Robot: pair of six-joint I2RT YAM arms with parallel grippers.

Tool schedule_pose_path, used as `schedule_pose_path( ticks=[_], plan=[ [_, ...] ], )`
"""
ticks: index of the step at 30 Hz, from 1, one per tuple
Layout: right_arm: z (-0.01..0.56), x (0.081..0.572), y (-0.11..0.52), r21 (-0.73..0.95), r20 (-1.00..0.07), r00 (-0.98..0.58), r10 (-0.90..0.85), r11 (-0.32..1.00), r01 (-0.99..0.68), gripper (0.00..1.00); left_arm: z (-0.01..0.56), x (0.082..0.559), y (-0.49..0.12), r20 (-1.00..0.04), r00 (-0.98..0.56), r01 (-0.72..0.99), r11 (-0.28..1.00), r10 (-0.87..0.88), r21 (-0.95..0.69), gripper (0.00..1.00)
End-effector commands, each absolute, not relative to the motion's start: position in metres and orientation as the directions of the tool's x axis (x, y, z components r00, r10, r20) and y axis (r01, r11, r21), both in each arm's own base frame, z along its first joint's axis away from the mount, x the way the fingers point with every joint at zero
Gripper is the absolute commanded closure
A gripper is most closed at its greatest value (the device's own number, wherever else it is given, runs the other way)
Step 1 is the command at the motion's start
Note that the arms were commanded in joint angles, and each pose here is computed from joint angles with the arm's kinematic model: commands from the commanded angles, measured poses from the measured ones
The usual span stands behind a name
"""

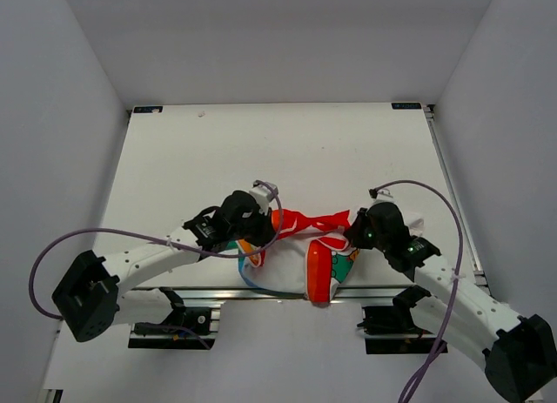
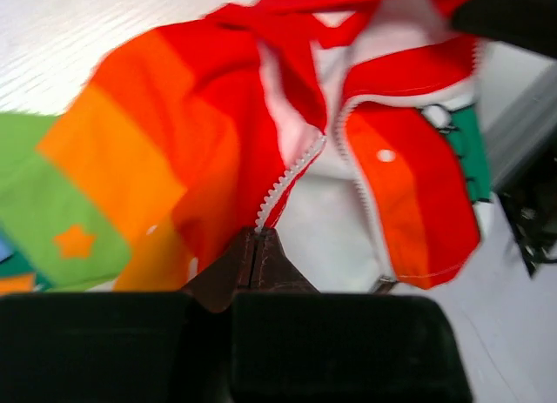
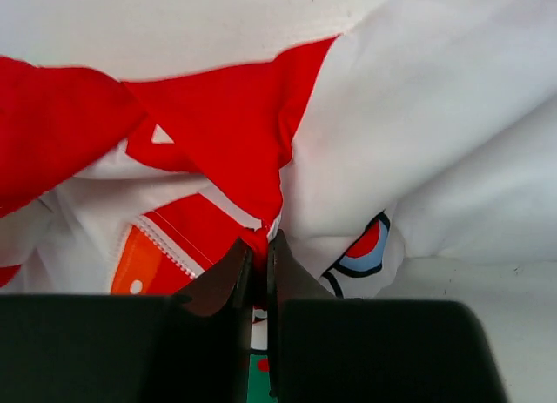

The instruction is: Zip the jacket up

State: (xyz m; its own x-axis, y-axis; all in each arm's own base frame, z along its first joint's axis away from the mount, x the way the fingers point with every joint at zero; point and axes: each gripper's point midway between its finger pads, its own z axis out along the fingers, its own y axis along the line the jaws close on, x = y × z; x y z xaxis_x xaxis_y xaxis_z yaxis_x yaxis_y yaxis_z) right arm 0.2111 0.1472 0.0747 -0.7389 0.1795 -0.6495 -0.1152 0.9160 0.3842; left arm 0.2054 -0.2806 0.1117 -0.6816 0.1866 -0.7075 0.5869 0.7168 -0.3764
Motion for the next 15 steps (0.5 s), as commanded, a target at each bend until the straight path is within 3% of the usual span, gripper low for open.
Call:
schedule_pose_path(
  ticks=[1, 6, 10, 15],
  plan=[
    [0.115, 0.232, 0.145, 0.403, -0.73, -0.638, 0.247, 0.909, -0.108, 1.0, 0.158, 0.237, -0.271, -0.805, -0.593, 0.512, 0.787, 0.033, -0.345, 1.0],
    [0.205, 0.271, 0.124, 0.352, -0.849, -0.431, 0.304, 0.935, -0.033, 1.0, 0.258, 0.284, -0.249, -0.903, -0.408, 0.368, 0.882, -0.132, -0.295, 1.0],
    [0.316, 0.281, 0.128, 0.379, -0.911, -0.235, 0.34, 0.913, -0.148, 1.0, 0.353, 0.287, -0.23, -0.926, -0.241, 0.338, 0.869, -0.292, -0.362, 1.0],
    [0.374, 0.271, 0.145, 0.368, -0.927, -0.191, 0.322, 0.879, -0.304, 1.0, 0.411, 0.268, -0.206, -0.907, -0.14, 0.369, 0.829, -0.397, -0.42, 1.0]
  ],
)
